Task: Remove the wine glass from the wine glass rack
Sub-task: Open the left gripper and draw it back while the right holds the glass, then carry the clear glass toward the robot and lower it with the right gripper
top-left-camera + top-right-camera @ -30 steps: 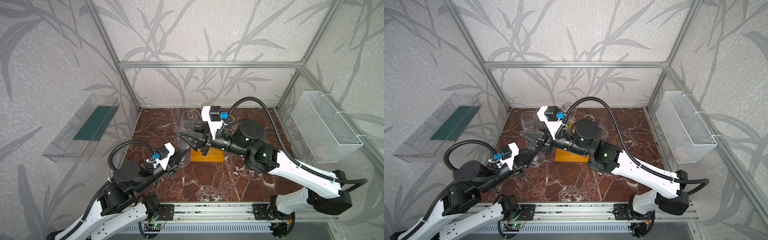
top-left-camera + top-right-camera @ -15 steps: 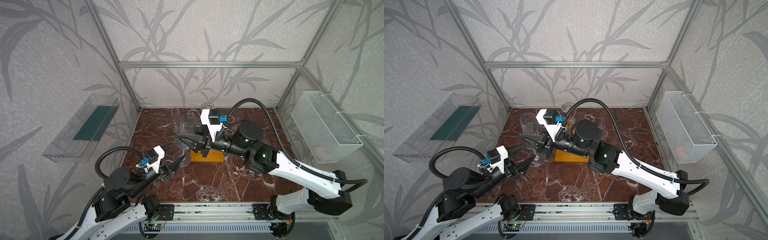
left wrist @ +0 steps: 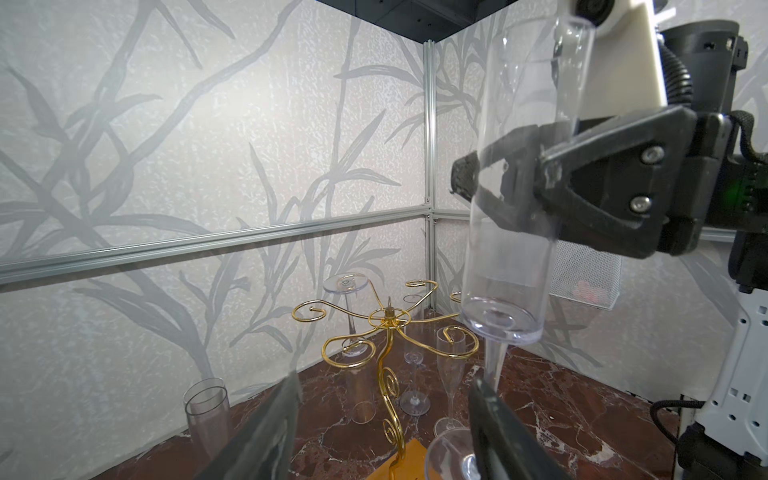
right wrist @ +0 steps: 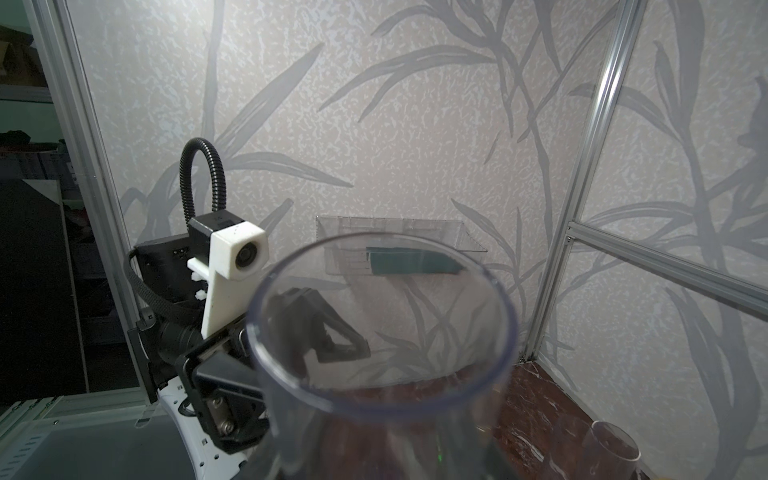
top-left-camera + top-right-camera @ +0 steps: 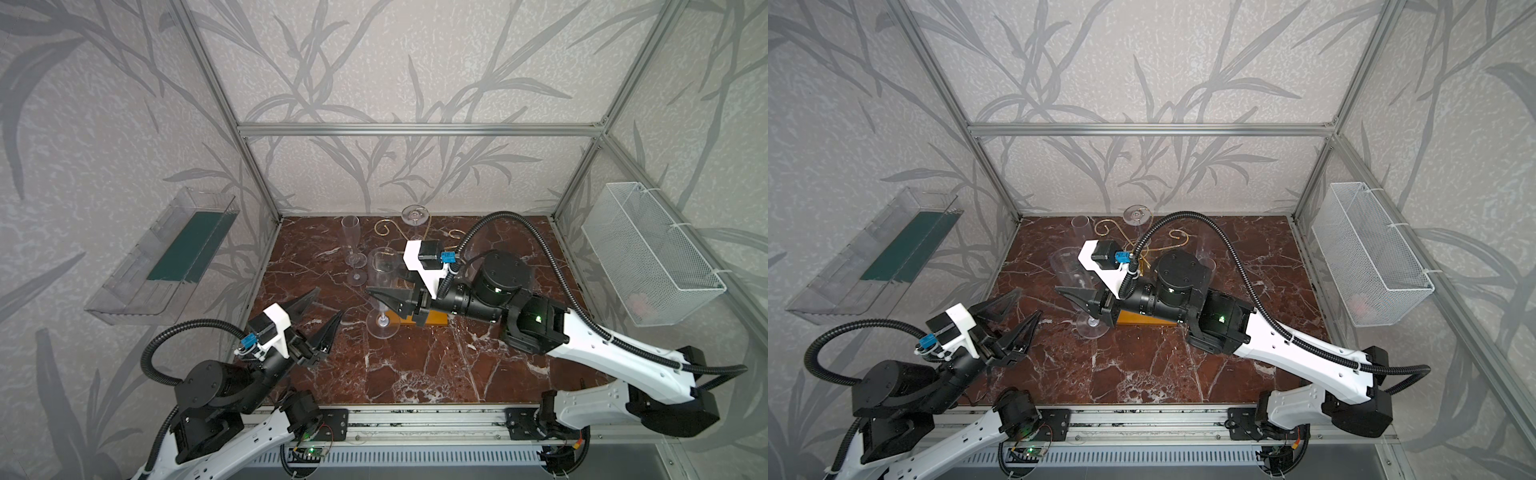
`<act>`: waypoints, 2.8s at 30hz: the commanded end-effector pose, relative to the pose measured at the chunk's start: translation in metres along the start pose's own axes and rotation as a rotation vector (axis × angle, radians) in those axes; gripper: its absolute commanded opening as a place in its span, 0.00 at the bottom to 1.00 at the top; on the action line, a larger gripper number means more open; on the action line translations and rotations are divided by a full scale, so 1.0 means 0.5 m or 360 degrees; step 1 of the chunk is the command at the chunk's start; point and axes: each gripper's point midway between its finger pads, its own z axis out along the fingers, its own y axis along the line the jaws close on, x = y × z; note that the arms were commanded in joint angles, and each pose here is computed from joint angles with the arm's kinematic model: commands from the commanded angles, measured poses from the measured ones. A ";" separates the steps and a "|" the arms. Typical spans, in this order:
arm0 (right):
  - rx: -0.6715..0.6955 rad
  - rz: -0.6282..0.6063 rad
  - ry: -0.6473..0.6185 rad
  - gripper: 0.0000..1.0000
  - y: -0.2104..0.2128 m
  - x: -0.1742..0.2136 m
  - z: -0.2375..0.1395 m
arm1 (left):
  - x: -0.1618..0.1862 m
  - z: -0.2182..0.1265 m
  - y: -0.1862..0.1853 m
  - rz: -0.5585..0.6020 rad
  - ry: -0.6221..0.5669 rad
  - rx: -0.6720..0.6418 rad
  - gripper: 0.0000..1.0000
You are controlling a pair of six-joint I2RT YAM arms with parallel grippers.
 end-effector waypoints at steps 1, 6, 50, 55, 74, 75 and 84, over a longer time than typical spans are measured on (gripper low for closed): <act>-0.0032 -0.0082 -0.0054 0.30 0.017 -0.019 -0.023 | -0.012 -0.011 0.023 -0.0035 -0.0052 -0.0093 0.66; -0.0031 -0.0113 0.0031 0.30 0.035 0.026 -0.023 | -0.019 -0.026 0.045 -0.0045 -0.0089 -0.0180 0.66; 0.0857 -0.0271 -0.0220 0.24 0.067 0.449 0.155 | -0.013 -0.092 0.093 -0.0070 -0.0069 -0.0335 0.66; 0.0964 -0.0244 -0.0202 0.24 0.023 0.474 0.180 | -0.015 -0.093 0.092 -0.0078 -0.0069 -0.0327 0.66; 0.1293 -0.0247 -0.0128 0.24 -0.149 0.526 0.282 | -0.026 -0.099 0.093 -0.0077 -0.0080 -0.0319 0.66; 0.1315 -0.0243 -0.0132 0.24 -0.158 0.527 0.285 | -0.025 -0.099 0.093 -0.0079 -0.0079 -0.0316 0.66; 0.1471 -0.0140 -0.0131 0.24 -0.222 0.563 0.286 | -0.026 -0.102 0.092 -0.0085 -0.0076 -0.0311 0.66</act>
